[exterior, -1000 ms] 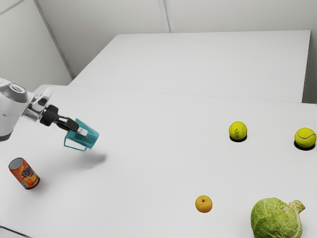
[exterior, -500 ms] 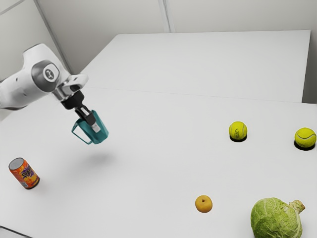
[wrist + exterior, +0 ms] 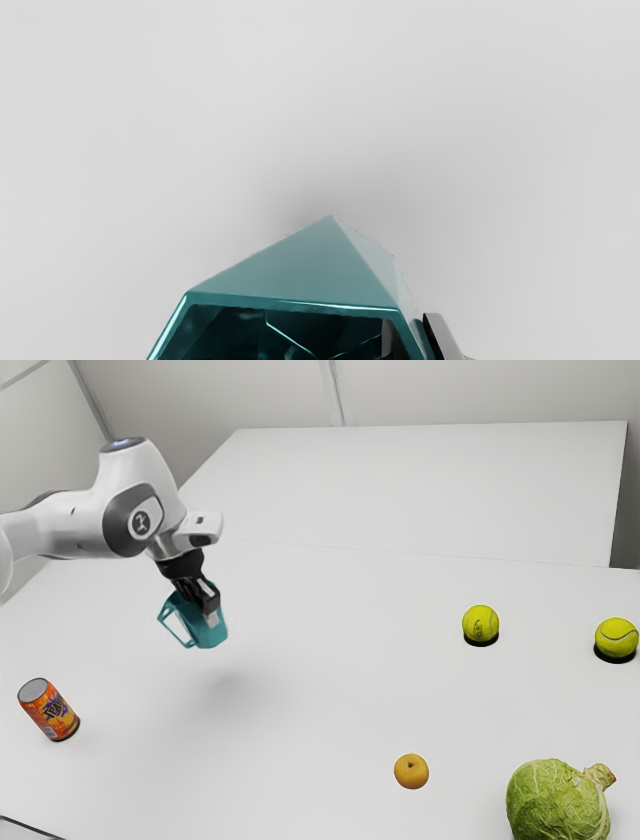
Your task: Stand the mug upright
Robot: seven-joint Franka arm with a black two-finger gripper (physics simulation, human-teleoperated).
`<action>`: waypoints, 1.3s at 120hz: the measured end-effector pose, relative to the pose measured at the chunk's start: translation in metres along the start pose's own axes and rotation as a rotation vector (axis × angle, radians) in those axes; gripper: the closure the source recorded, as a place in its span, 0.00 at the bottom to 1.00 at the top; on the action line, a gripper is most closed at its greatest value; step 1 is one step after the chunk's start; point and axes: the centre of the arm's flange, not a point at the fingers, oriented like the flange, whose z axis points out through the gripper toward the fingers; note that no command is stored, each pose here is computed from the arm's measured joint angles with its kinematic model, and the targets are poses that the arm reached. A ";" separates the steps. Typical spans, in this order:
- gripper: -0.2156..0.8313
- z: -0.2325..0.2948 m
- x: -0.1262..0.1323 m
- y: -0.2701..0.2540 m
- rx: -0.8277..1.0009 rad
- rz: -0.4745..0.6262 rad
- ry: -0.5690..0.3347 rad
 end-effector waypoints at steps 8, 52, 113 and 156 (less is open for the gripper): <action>0.95 0.002 -0.001 0.005 0.017 -0.027 -0.002; 0.95 0.040 -0.010 0.023 0.083 -0.165 0.036; 0.95 0.075 -0.004 0.024 0.089 -0.300 0.079; 0.96 0.095 -0.001 0.023 0.082 -0.350 0.052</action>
